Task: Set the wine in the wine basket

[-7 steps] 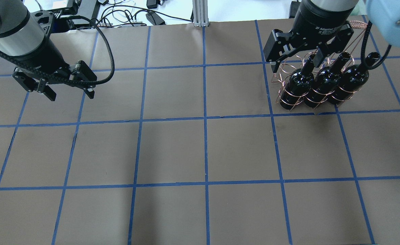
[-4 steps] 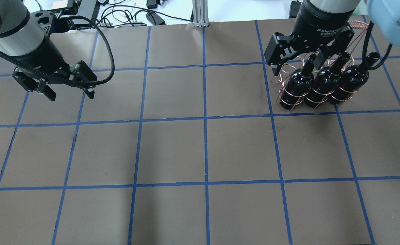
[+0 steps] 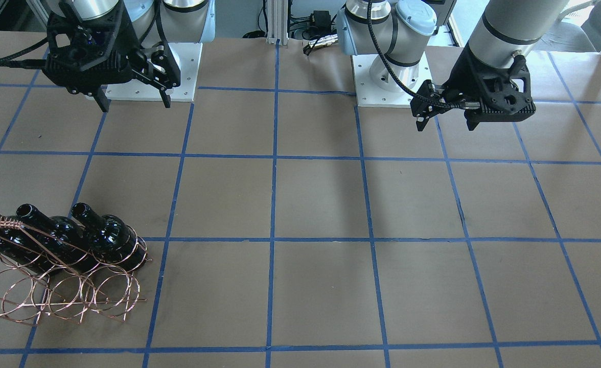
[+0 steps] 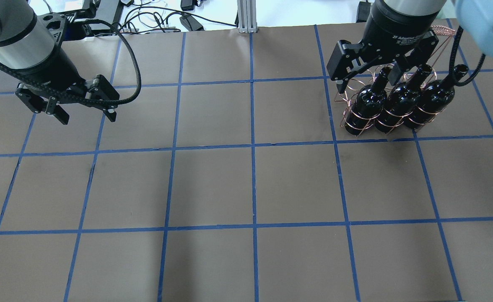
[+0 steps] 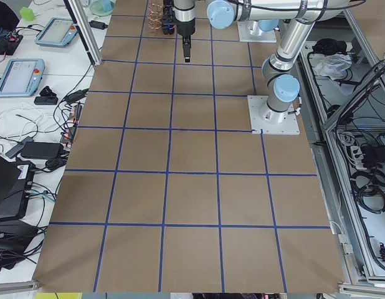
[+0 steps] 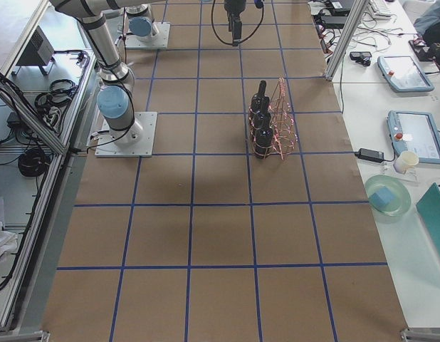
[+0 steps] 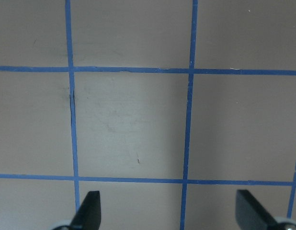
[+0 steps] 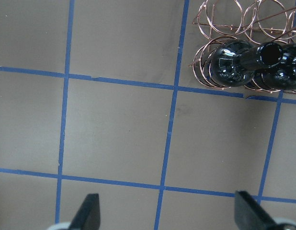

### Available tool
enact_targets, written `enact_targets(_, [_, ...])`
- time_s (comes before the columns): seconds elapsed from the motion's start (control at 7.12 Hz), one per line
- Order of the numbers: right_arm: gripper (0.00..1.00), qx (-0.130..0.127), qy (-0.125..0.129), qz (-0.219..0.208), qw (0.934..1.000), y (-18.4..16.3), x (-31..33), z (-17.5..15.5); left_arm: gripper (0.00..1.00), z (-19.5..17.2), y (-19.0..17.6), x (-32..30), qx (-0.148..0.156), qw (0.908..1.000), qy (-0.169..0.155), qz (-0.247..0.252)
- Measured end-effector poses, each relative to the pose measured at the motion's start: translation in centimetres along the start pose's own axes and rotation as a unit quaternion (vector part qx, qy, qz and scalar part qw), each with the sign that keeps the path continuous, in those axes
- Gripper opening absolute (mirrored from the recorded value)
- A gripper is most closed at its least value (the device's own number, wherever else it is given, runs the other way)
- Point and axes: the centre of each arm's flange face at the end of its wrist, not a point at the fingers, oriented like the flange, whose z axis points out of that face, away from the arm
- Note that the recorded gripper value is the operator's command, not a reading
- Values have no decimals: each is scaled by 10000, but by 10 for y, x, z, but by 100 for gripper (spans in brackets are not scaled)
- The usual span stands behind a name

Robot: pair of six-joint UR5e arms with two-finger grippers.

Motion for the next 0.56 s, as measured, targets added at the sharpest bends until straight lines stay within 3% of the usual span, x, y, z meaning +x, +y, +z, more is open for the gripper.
enact_targets(0.56, [99,62,-12,-301,9995,-3,10,-2,100,0,0,-1,3,10000,0,-5])
